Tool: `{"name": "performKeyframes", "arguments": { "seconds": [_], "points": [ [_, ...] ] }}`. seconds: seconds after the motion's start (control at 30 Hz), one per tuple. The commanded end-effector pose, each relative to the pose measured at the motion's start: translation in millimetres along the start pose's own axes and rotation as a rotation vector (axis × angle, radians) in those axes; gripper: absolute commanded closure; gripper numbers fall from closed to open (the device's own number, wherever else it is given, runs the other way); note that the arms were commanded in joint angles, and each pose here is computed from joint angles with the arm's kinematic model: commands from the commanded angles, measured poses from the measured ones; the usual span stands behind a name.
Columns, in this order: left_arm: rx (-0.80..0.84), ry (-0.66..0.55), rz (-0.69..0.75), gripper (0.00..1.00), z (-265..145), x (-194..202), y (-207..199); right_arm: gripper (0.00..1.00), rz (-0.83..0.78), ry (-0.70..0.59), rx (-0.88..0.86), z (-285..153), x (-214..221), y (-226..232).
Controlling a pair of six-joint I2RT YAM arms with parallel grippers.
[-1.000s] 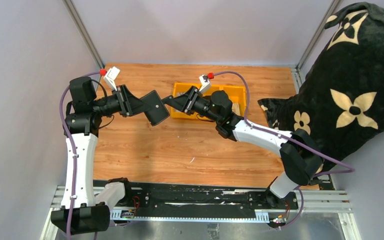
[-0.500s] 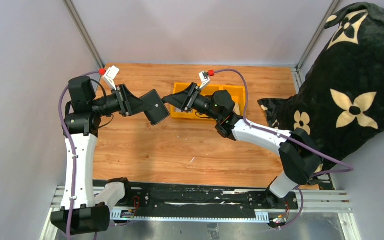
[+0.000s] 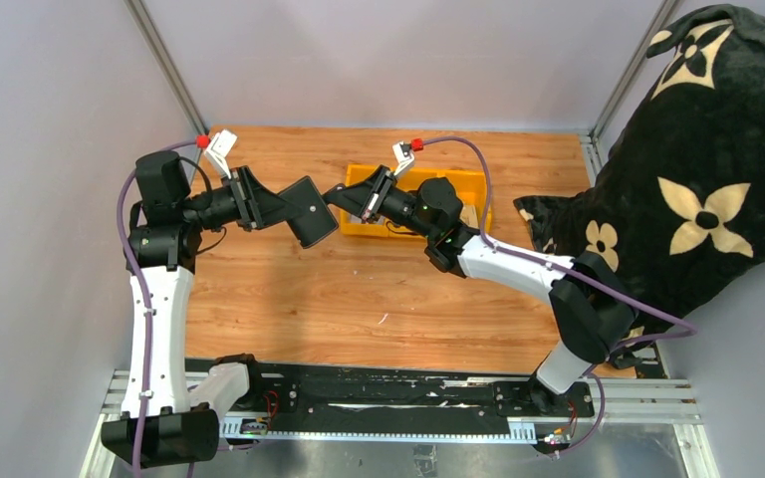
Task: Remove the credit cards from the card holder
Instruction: Open the card holder.
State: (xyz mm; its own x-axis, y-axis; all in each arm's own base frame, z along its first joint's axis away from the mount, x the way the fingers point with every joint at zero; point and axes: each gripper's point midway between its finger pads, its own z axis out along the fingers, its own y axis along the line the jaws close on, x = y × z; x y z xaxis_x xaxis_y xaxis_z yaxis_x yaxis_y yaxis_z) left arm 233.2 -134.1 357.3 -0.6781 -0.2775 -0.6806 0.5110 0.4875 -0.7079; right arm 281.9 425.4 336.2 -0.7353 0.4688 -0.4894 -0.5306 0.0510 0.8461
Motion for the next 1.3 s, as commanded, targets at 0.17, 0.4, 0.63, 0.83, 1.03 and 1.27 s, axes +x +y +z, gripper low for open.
{"name": "performKeyframes", "arguments": {
  "seconds": [0.17,0.4,0.63,0.83,1.03,1.27],
  "points": [
    [0.017,-0.028,0.036,0.44,2.8,5.2,5.7,1.0,-0.187,0.05,-0.028,-5.5,-10.0,36.4],
    [-0.012,-0.025,-0.015,0.22,9.6,17.6,29.0,1.0,-0.419,0.263,-0.003,-22.7,5.5,48.0],
    [-0.045,-0.009,0.076,0.36,5.8,33.7,38.1,1.0,-0.537,0.514,0.005,-36.5,24.9,53.7],
    [-0.09,-0.047,0.329,0.36,-5.2,38.9,37.3,1.0,-0.6,0.608,-0.057,-43.2,33.5,70.0],
    [-0.08,0.013,0.45,0.39,-11.5,43.7,31.7,1.0,-0.636,0.617,-0.105,-48.0,31.8,86.2],
    [0.06,0.055,0.536,0.38,-17.4,49.0,-1.1,1.0,-0.68,0.632,-0.095,-53.3,28.4,89.1]
  ]
}}
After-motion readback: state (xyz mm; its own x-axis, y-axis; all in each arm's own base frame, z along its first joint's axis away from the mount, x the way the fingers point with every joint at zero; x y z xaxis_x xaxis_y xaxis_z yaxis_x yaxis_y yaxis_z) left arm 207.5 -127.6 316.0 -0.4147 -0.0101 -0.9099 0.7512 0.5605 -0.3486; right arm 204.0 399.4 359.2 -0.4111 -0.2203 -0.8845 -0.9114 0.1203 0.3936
